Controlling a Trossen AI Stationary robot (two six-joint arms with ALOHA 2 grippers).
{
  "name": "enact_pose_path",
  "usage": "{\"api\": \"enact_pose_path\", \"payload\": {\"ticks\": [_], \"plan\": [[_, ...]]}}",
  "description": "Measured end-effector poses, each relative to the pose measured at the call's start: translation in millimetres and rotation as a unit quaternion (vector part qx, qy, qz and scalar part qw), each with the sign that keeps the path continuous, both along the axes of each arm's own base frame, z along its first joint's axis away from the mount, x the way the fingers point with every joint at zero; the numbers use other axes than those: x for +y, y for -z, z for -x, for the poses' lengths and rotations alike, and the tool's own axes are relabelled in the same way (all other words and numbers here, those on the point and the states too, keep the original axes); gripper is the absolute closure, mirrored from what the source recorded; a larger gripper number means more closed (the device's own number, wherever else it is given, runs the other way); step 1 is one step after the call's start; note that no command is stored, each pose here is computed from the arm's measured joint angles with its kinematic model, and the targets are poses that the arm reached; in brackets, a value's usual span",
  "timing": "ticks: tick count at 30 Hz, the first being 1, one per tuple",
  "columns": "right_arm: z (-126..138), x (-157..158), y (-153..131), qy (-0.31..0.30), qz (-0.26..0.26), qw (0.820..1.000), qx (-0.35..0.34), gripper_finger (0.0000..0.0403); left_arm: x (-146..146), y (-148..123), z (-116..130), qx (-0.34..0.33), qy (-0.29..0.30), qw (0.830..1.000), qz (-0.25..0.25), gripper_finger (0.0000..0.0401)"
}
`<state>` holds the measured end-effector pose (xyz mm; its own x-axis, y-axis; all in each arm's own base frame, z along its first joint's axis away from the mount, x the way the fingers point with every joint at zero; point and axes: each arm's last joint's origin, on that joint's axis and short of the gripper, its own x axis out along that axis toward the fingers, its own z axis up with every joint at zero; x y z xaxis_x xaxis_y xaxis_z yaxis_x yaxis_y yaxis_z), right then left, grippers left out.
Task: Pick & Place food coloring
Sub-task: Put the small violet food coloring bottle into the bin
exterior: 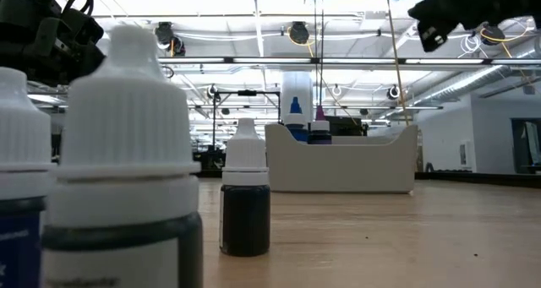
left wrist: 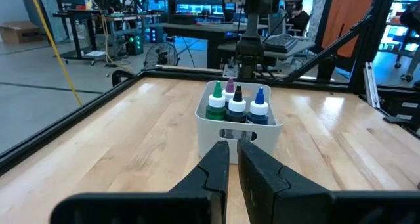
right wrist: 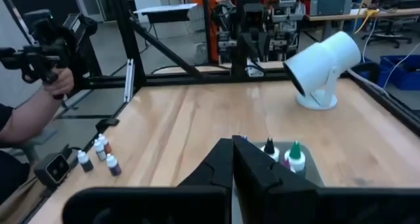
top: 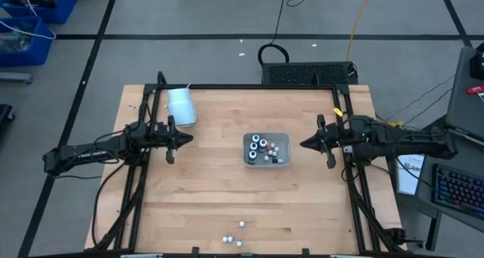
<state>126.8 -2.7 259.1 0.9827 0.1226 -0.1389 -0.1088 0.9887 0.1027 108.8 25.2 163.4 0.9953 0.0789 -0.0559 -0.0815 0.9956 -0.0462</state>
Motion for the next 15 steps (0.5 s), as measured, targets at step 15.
{"api": "enact_pose_path", "payload": {"ticks": [15], "plan": [[30, 2, 41, 0.004, -0.017, 0.998, -0.053, 0.0403, 0, 1, 0, 0.003, 0.000, 1.000, 0.001, 0.0364]]}}
